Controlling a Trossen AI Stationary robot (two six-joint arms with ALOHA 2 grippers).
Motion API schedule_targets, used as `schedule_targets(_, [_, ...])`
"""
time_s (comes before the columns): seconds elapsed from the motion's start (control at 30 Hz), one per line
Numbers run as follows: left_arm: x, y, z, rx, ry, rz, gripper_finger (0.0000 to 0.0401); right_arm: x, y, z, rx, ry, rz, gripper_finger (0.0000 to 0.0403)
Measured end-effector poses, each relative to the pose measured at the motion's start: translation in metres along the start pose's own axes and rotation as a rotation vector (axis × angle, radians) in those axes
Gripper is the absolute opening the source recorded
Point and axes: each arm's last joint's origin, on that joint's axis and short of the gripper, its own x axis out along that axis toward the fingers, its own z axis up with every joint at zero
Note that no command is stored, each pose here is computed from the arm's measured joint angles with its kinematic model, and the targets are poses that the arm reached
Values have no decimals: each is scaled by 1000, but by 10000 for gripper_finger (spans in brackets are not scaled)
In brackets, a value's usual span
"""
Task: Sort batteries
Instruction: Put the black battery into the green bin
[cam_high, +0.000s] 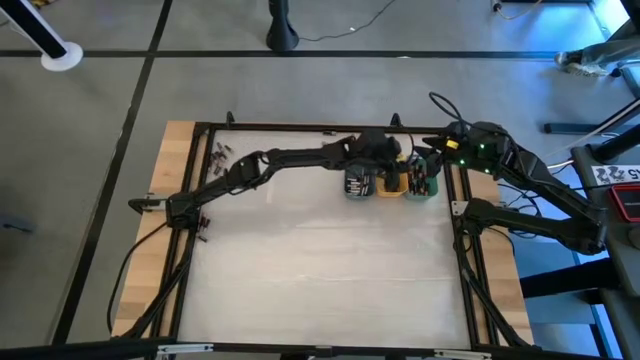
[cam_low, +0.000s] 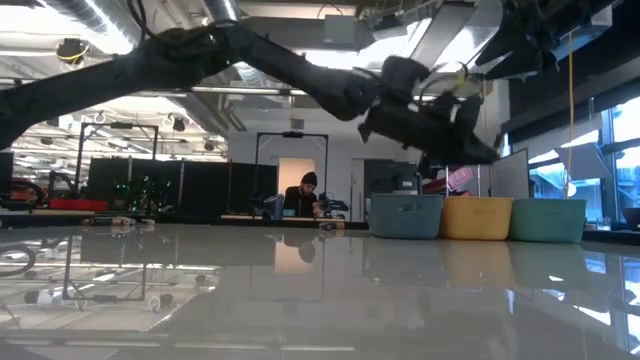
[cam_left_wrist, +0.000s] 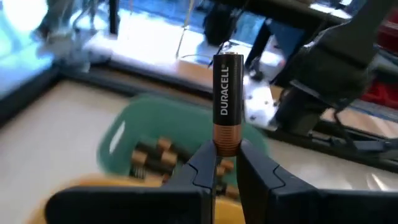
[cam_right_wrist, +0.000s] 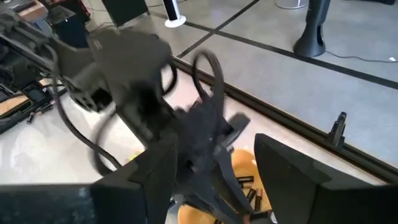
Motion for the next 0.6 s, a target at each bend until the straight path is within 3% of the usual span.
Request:
schedule_targets(0.2, [8, 1, -15, -83, 33, 9, 29, 0, 1, 3, 0, -31, 8, 216])
schedule_targets(0.43, [9, -4, -17, -32, 46, -13, 29, 1, 0, -1, -3, 21, 7, 216])
schedule_targets(0.6, [-6, 3, 7, -11, 13, -31, 29, -2, -6, -5, -31, 20, -145, 216])
